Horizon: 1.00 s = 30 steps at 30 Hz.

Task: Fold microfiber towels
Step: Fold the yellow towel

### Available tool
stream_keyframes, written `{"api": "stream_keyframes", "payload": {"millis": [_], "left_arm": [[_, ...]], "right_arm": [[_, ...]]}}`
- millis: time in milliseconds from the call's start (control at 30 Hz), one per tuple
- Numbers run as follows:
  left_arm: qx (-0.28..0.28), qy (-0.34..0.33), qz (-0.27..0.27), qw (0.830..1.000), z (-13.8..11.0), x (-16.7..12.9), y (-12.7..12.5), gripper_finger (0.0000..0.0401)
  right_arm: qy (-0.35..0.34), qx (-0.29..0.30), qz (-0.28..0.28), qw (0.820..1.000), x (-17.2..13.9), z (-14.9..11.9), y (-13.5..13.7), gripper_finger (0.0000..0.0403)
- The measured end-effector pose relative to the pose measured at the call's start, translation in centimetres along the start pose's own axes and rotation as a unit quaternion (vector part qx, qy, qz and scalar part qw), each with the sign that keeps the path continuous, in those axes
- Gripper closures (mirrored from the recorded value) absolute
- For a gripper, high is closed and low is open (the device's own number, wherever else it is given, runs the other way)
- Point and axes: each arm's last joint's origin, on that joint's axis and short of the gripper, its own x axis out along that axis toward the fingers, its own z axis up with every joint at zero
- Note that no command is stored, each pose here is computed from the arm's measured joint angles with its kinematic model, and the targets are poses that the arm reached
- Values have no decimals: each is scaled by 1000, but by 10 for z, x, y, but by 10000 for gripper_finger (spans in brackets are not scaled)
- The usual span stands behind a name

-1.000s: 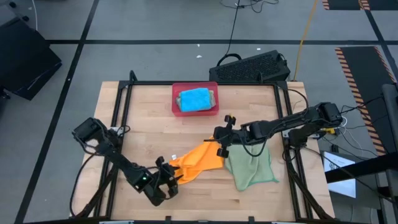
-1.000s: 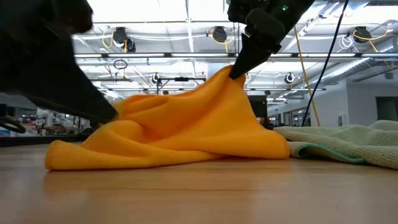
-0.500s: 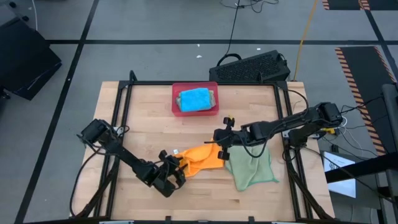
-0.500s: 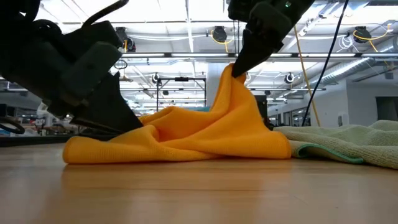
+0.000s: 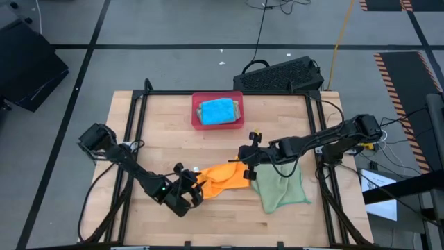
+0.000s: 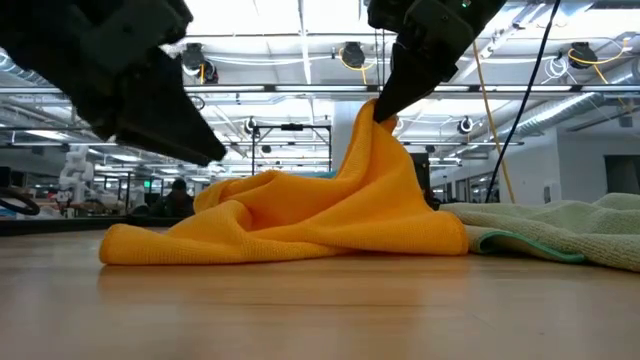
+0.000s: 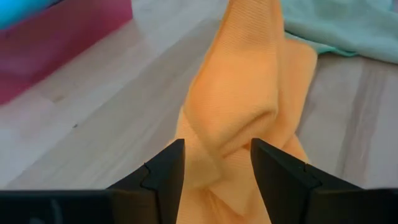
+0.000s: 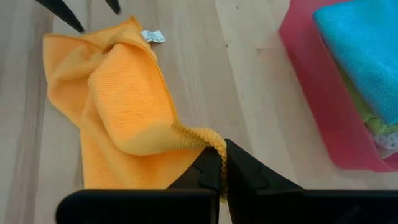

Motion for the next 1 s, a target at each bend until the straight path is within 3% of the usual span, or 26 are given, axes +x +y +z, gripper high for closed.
{"api": "stream_keyframes", "payload": {"millis": [733, 1000], "left_arm": [[18, 68, 57, 996, -16, 40, 14, 219], [25, 96, 31, 995, -15, 35, 13, 326]], "right_arm": [[-6, 1, 2, 1000, 0, 1, 0, 399], [-1, -3, 1, 1000, 0, 0, 0, 399]]}}
